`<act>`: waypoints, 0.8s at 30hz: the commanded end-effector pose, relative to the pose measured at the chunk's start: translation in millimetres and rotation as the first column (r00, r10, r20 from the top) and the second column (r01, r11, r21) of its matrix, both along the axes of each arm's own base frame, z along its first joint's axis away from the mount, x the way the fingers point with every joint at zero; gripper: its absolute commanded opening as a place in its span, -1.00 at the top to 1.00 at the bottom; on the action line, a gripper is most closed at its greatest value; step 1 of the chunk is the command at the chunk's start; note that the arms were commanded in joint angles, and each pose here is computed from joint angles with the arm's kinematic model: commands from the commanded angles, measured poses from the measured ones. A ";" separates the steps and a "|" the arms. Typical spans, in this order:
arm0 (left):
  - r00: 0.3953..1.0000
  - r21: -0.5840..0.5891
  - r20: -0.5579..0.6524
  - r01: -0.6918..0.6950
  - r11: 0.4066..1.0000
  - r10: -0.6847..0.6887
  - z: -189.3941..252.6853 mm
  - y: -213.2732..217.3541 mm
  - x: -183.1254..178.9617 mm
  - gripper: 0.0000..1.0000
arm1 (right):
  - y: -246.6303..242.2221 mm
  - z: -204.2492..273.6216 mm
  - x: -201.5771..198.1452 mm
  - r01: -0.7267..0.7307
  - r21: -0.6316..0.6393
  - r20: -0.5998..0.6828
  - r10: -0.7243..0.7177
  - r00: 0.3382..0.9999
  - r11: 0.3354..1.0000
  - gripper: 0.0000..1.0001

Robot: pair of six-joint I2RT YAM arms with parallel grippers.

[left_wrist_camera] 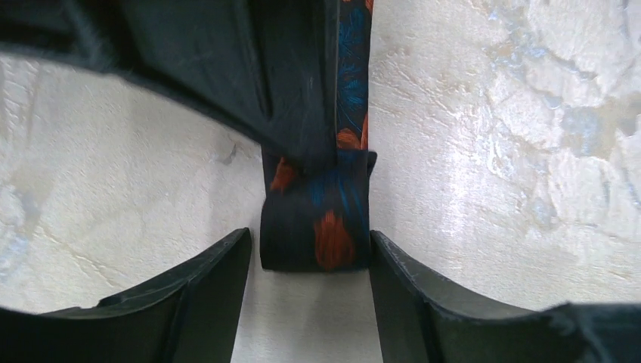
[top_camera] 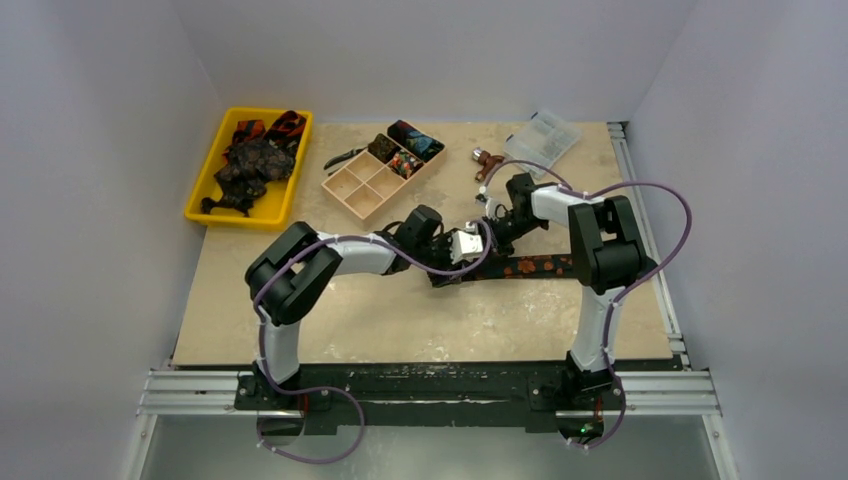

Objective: Roll the ties
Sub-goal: Roll the tie at the center of the board.

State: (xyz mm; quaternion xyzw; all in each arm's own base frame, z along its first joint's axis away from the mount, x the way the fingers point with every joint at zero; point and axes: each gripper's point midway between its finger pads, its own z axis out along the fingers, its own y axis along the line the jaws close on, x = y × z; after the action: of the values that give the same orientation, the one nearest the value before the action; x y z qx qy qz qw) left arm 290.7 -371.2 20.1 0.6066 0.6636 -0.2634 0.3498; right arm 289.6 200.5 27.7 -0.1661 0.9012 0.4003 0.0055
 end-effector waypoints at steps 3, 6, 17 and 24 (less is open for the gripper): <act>0.986 -0.066 -0.167 -0.005 0.998 -0.006 -18.1 11.9 -22.6 -0.18 | -34.4 -42.1 6.6 -0.028 -0.223 0.075 0.046 0.996 0.974 1.00; 0.988 -0.178 -0.155 -0.003 0.984 -0.025 -3.8 -3.2 -21.0 -0.19 | -35.5 -45.3 11.0 -0.017 -0.236 0.085 0.038 0.996 0.972 1.00; 0.982 -0.327 -0.191 -0.079 0.942 0.016 11.2 -45.5 -7.4 -0.33 | -35.5 -46.6 14.3 -0.008 -0.249 0.103 0.034 0.994 0.969 1.00; 0.990 -0.189 -0.133 -0.071 0.979 0.046 -15.2 -22.5 -12.3 0.45 | -25.7 -34.5 19.2 -0.016 -0.193 0.122 0.040 0.992 0.981 1.00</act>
State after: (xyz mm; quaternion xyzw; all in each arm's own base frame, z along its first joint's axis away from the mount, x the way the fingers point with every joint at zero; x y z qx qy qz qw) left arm 289.3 -407.8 22.6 0.5066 0.6605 -0.3886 0.3951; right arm 294.1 184.9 14.5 -0.1712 0.9203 0.3515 0.0118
